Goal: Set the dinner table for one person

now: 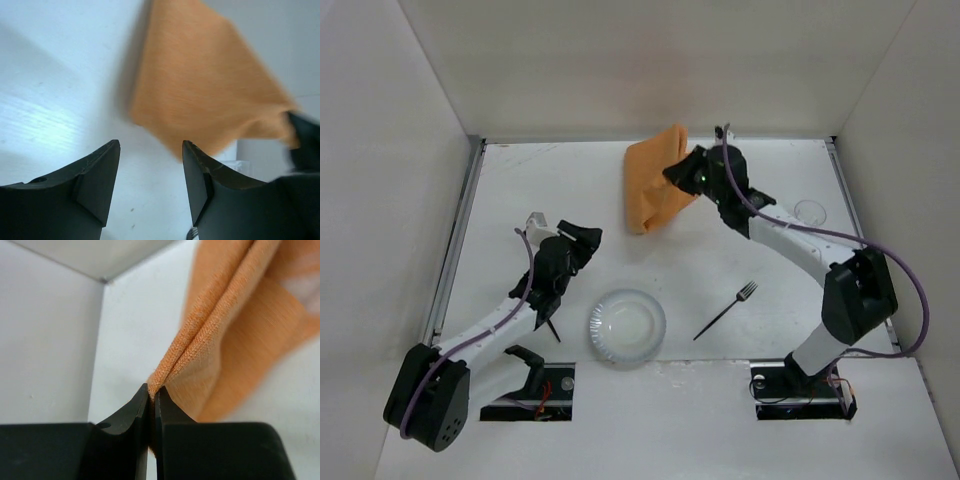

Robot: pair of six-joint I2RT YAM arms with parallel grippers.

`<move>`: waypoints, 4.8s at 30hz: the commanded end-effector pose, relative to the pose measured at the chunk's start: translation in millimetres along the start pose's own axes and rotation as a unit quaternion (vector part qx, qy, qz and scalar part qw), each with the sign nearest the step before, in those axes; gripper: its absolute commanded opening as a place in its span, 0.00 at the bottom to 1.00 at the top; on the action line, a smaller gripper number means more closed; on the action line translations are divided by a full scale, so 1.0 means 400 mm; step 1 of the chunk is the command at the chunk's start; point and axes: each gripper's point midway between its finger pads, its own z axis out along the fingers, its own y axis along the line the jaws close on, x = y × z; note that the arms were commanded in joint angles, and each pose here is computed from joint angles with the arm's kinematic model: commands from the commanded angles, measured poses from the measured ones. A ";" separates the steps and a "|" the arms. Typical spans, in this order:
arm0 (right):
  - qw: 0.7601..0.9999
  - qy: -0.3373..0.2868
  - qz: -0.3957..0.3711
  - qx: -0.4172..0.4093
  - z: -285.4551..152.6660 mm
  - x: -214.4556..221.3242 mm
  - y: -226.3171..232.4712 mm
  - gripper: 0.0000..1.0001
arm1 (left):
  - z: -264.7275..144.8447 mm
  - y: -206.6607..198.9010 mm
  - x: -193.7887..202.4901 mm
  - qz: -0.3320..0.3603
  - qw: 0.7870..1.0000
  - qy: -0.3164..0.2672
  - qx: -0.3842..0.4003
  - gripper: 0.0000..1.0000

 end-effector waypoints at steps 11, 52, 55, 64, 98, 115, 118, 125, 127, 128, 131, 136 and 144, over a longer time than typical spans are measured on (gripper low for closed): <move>0.968 -0.090 -0.178 -0.152 0.137 -0.199 0.637 0.03 | -0.044 0.157 0.013 -0.013 0.998 0.025 -0.056 0.50; 0.976 -0.180 -0.120 -0.017 -0.230 -0.389 0.165 0.04 | -0.151 -0.228 0.300 0.253 0.950 0.133 0.127 0.69; 0.975 -0.186 -0.121 -0.030 -0.241 -0.420 0.211 0.03 | -0.134 -0.243 0.298 0.320 0.931 0.114 0.133 0.74; 0.972 -0.176 -0.153 -0.035 -0.219 -0.420 0.289 0.03 | -0.051 -0.376 0.219 0.409 0.903 -0.022 0.130 0.90; 0.942 -0.242 -0.167 -0.161 -0.347 -0.573 0.417 0.03 | 0.078 -0.622 -0.432 0.464 0.829 -0.302 -0.074 0.05; 0.994 -0.040 -0.065 -0.082 -0.288 0.029 -0.132 0.04 | -0.217 -0.031 -0.046 0.529 0.798 -0.238 -0.162 0.50; 0.995 -0.047 -0.060 -0.057 -0.290 0.007 -0.163 0.03 | -0.261 -0.049 -0.062 0.501 0.819 -0.240 -0.141 0.53; 0.997 -0.031 -0.066 -0.029 -0.287 0.011 -0.188 0.03 | -0.285 -0.207 -0.062 0.454 0.859 -0.230 -0.059 0.56; 0.998 -0.025 -0.060 -0.016 -0.279 0.025 -0.206 0.03 | -0.287 -0.292 -0.041 0.429 0.876 -0.220 -0.017 0.56; 0.998 -0.025 -0.057 -0.012 -0.275 0.029 -0.211 0.03 | -0.289 -0.343 -0.028 0.412 0.886 -0.214 0.010 0.56; 0.999 -0.015 -0.047 -0.014 -0.267 0.040 -0.205 0.03 | -0.293 -0.501 0.013 0.364 0.904 -0.186 0.125 0.60; 0.998 -0.019 -0.052 -0.040 -0.264 0.014 -0.154 0.03 | -0.224 -0.547 0.035 0.328 0.923 -0.131 0.151 0.64; 0.999 -0.012 -0.048 -0.021 -0.246 0.030 -0.189 0.04 | -0.194 -0.066 -0.043 0.253 0.960 -0.015 -0.120 0.63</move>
